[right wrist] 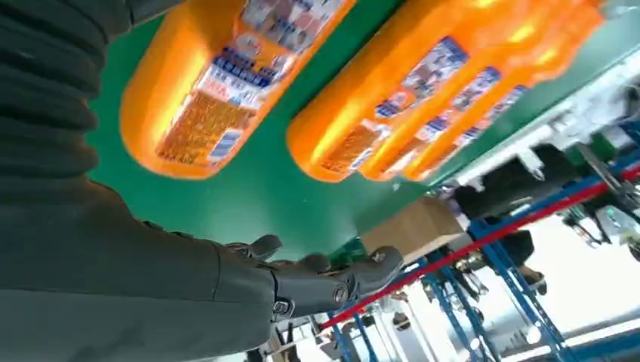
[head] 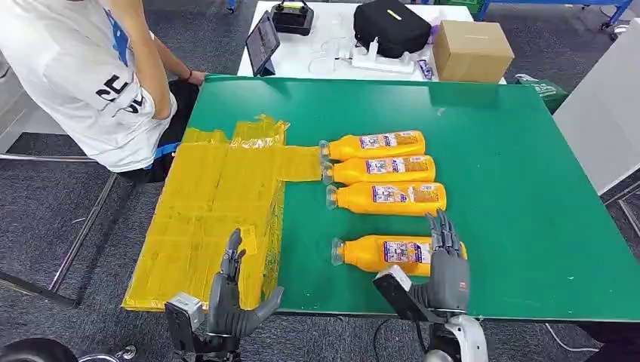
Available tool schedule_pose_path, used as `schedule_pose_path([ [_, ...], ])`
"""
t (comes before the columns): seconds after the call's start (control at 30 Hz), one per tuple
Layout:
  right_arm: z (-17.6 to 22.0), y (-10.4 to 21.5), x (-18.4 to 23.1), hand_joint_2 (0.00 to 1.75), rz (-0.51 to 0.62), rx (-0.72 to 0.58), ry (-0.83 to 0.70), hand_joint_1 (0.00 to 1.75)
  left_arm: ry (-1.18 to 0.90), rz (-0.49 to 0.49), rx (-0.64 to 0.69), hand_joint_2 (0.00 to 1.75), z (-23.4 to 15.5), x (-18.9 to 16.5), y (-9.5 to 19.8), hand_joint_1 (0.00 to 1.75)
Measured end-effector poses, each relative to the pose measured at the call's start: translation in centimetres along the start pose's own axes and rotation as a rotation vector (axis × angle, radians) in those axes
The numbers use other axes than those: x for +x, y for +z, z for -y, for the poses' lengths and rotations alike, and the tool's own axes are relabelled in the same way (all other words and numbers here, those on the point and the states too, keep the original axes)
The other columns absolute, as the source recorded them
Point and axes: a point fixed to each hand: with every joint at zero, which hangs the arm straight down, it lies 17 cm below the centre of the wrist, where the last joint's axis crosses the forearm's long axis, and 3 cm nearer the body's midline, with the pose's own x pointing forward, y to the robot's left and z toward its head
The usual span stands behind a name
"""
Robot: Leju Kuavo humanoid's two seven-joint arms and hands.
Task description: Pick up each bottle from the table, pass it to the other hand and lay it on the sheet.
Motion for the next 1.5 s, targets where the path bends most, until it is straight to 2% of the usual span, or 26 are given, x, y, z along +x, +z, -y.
schedule_pose_path([
  [0.17,-2.5,0.5,-3.8,1.75,-0.108,0.196,0.04,0.0,0.007,-0.02,-0.022,1.75,0.2,-0.3,0.1,0.0],
  [0.23,-2.9,0.7,-4.9,1.75,-0.13,0.237,0.066,0.0,0.006,-0.022,-0.028,1.75,0.3,-0.4,0.0,0.0],
  [0.73,-3.9,0.6,-7.7,1.75,-0.17,0.301,0.121,0.0,-0.003,-0.028,0.0,1.75,-0.8,-0.5,-0.3,0.0],
  [1.23,-5.7,-3.2,-11.5,1.75,-0.213,0.383,0.197,0.0,0.012,-0.049,-0.039,1.75,0.1,-1.3,-0.9,0.0],
  [1.5,-6.9,-4.5,-11.9,1.75,-0.216,0.434,0.196,0.0,0.021,-0.067,-0.047,1.75,0.2,-2.0,-1.0,0.0],
])
